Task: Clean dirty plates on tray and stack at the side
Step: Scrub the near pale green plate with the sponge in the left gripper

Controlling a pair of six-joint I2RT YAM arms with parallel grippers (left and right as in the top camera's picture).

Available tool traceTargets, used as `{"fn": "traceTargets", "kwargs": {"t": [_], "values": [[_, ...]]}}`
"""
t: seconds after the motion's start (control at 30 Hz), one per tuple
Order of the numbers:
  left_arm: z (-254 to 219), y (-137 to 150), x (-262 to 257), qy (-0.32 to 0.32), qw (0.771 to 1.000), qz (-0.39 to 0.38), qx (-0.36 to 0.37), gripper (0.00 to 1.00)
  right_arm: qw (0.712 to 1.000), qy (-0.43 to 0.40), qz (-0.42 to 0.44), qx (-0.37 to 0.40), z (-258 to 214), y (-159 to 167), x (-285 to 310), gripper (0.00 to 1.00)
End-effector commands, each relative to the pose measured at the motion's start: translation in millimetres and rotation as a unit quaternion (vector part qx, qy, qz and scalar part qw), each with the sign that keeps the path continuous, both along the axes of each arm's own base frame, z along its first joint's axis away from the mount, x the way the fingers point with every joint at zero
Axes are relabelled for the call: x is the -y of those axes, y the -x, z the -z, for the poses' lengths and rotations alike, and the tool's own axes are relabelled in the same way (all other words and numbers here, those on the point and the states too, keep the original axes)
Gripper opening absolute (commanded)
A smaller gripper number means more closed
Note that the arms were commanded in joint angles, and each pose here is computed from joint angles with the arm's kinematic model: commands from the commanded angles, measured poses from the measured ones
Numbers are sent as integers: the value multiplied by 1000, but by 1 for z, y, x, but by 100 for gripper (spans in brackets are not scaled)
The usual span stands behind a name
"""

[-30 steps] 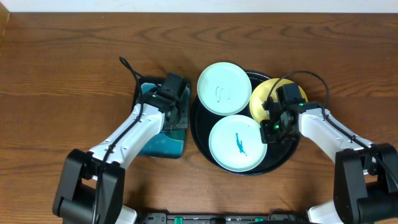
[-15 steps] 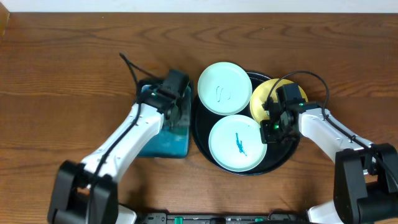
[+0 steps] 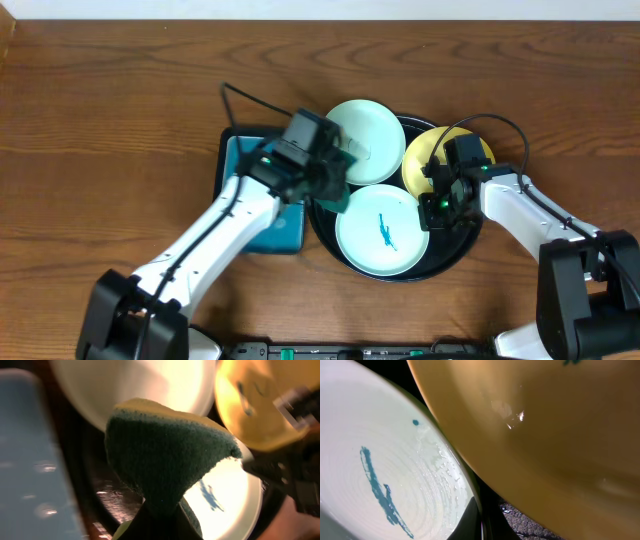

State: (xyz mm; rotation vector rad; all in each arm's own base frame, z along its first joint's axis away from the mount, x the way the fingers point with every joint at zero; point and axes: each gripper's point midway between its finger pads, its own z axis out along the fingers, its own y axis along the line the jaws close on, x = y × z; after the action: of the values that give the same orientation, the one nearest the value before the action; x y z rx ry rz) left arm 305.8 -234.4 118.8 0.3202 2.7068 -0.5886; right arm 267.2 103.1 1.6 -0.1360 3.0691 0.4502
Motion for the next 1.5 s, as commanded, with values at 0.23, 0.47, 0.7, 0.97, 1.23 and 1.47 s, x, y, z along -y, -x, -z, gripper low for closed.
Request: {"fn": "traceTargets", "kwargs": {"t": [0.23, 0.47, 0.7, 0.97, 1.23, 1.47], "values": [[49, 54, 82, 10, 996, 24, -89, 8, 1000, 7, 15, -19, 4, 5, -6, 1], [71, 75, 110, 8, 993, -9, -116, 7, 1000, 9, 12, -25, 4, 9, -6, 1], [83, 58, 93, -42, 994, -76, -71, 7, 999, 10, 11, -30, 5, 11, -7, 1], [119, 58, 76, -90, 986, -102, -94, 8, 999, 12, 10, -36, 5, 15, -6, 1], [113, 40, 17, -147, 970, -161, -106, 7, 999, 15, 10, -37, 5, 15, -5, 1], [70, 41, 46, -69, 990, -92, -84, 7, 999, 14, 10, -37, 5, 15, -5, 1]]}}
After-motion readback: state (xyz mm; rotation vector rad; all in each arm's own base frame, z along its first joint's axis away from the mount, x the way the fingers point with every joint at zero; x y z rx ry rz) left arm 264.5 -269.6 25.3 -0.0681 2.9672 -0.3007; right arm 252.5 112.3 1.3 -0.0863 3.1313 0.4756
